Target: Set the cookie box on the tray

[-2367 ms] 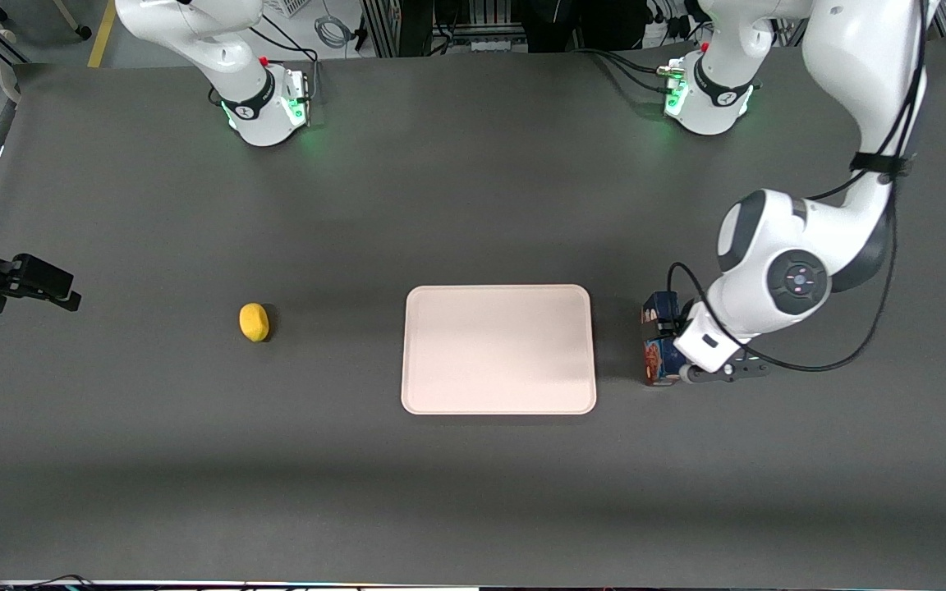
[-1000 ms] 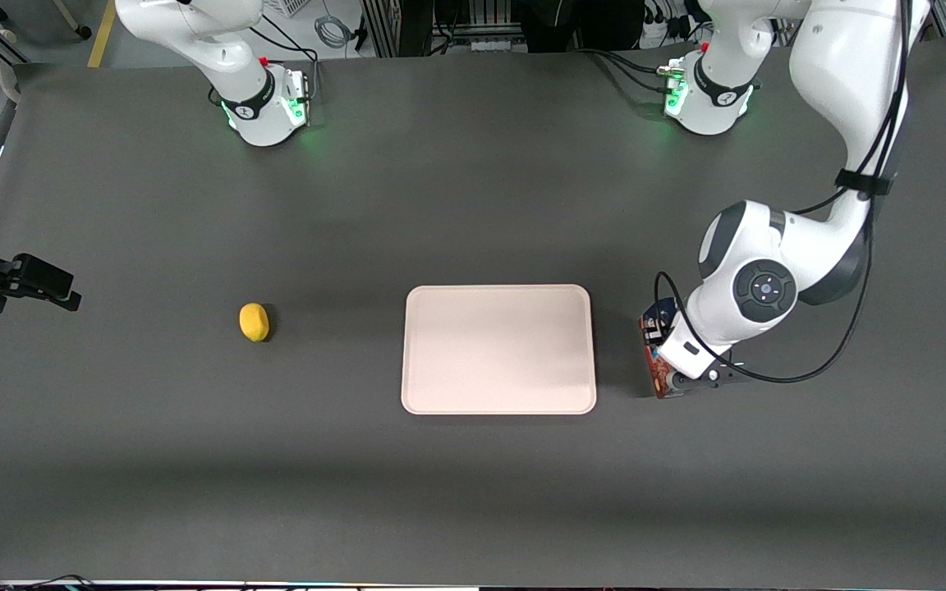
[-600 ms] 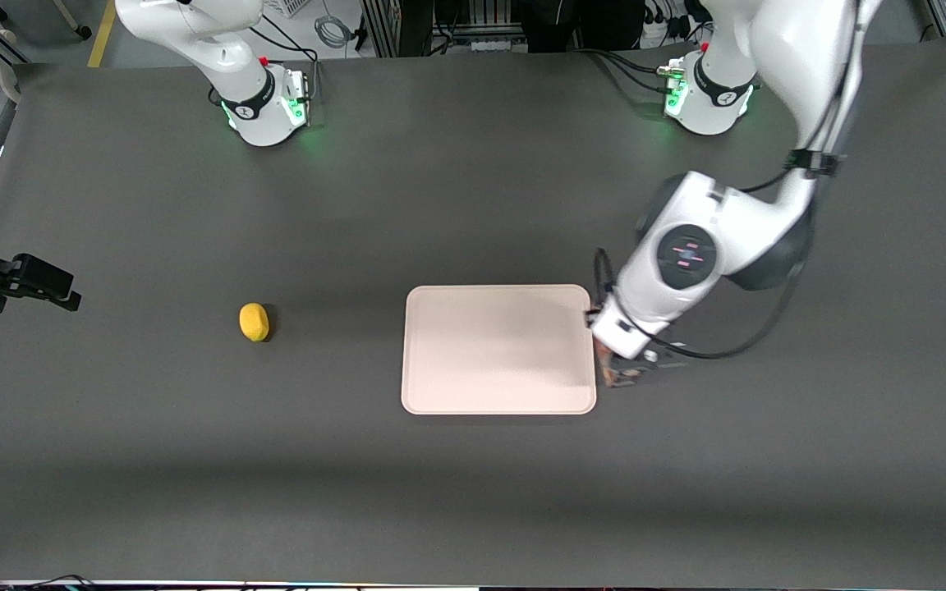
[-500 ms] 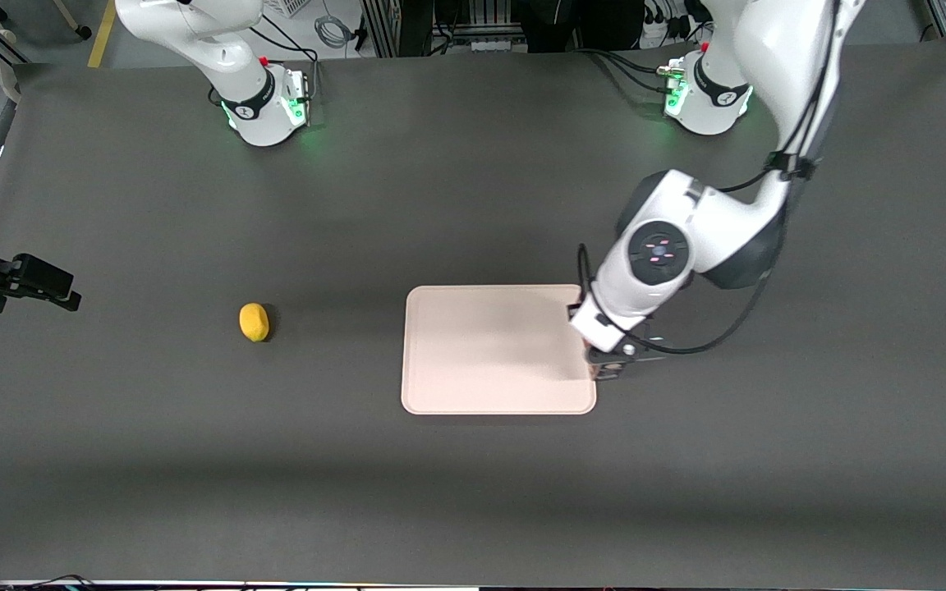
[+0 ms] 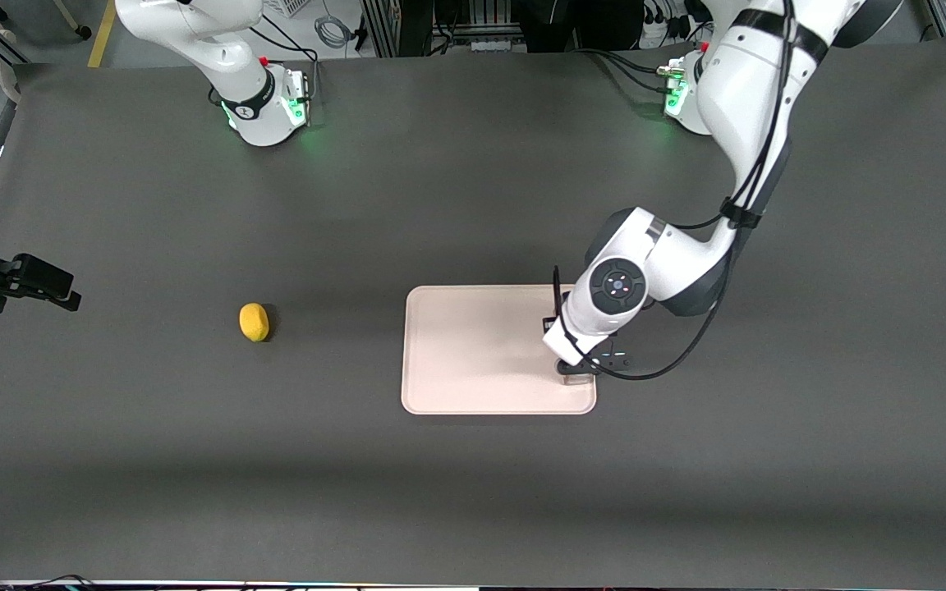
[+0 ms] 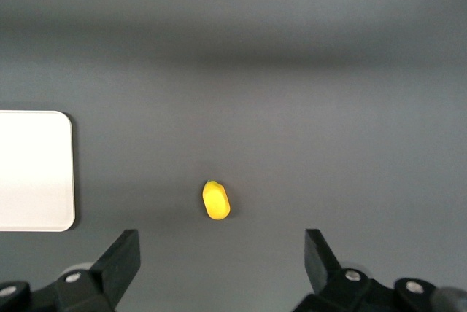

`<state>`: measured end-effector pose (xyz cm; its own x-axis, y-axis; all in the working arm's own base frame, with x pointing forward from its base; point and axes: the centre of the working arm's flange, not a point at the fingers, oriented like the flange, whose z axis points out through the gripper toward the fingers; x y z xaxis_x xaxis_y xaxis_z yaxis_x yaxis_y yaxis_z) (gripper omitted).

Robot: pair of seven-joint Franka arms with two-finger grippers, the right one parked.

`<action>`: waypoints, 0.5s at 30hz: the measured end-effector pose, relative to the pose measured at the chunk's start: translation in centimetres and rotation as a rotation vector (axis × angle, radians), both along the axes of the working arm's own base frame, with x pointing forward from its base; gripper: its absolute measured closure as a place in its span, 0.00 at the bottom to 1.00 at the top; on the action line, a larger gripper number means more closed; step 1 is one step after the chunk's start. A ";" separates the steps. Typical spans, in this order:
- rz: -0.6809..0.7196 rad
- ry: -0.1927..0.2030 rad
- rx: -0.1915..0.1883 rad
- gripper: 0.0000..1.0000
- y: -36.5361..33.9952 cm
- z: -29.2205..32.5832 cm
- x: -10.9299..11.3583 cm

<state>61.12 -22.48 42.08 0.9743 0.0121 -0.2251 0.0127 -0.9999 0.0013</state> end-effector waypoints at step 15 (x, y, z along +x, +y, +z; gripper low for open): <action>0.180 -0.026 -0.044 0.74 -9.5 -2.0 -2.3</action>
<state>58.84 -31.99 40.04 0.9627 0.1776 -0.2041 0.1909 -0.9805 0.0474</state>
